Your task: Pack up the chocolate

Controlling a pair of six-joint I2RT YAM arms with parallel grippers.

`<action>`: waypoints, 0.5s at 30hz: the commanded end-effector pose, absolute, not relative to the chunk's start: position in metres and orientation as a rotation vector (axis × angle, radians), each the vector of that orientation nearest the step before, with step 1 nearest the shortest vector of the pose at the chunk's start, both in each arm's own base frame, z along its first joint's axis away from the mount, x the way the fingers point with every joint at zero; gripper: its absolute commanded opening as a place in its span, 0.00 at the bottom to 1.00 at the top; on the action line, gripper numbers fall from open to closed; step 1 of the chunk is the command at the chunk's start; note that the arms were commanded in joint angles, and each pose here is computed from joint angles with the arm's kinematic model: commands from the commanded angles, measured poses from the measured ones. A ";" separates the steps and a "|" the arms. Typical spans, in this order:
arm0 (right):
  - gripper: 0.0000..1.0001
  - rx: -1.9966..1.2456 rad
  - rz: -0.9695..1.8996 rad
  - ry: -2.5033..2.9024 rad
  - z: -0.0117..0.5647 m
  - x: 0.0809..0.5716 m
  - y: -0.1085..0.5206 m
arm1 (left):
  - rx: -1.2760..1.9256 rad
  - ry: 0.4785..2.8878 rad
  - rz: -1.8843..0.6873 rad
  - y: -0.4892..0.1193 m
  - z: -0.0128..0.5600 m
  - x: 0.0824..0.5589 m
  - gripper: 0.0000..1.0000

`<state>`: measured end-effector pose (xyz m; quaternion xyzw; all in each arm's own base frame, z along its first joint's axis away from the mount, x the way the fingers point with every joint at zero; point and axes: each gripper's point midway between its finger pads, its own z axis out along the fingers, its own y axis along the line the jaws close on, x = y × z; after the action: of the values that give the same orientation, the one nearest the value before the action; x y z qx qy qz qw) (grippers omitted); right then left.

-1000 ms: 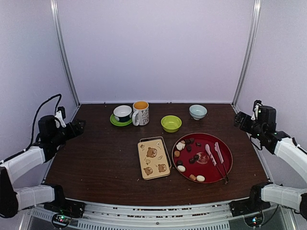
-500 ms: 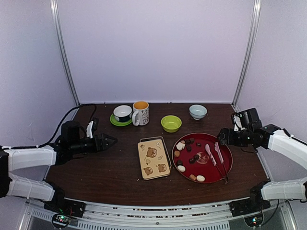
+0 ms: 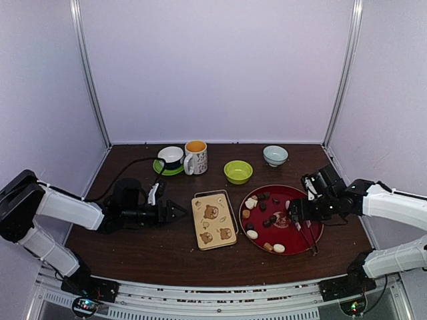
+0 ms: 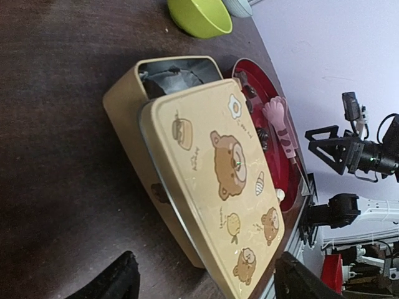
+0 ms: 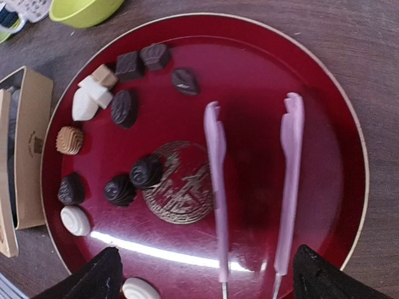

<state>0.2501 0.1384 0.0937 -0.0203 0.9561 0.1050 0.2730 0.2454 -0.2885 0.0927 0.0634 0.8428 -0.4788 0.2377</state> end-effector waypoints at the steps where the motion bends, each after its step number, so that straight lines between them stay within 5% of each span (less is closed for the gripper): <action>1: 0.94 -0.121 0.336 2.554 0.105 0.248 0.171 | 0.215 2.184 -1.461 -0.319 0.123 0.253 0.75; 15: 0.72 -0.232 0.780 2.390 0.140 0.239 0.292 | 0.177 2.266 -1.471 -0.330 0.099 0.256 0.58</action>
<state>0.2327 0.2570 0.1142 -0.0935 0.9282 0.2288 0.2780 0.2498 -0.3187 0.0854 0.0542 0.8352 -0.5077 0.2044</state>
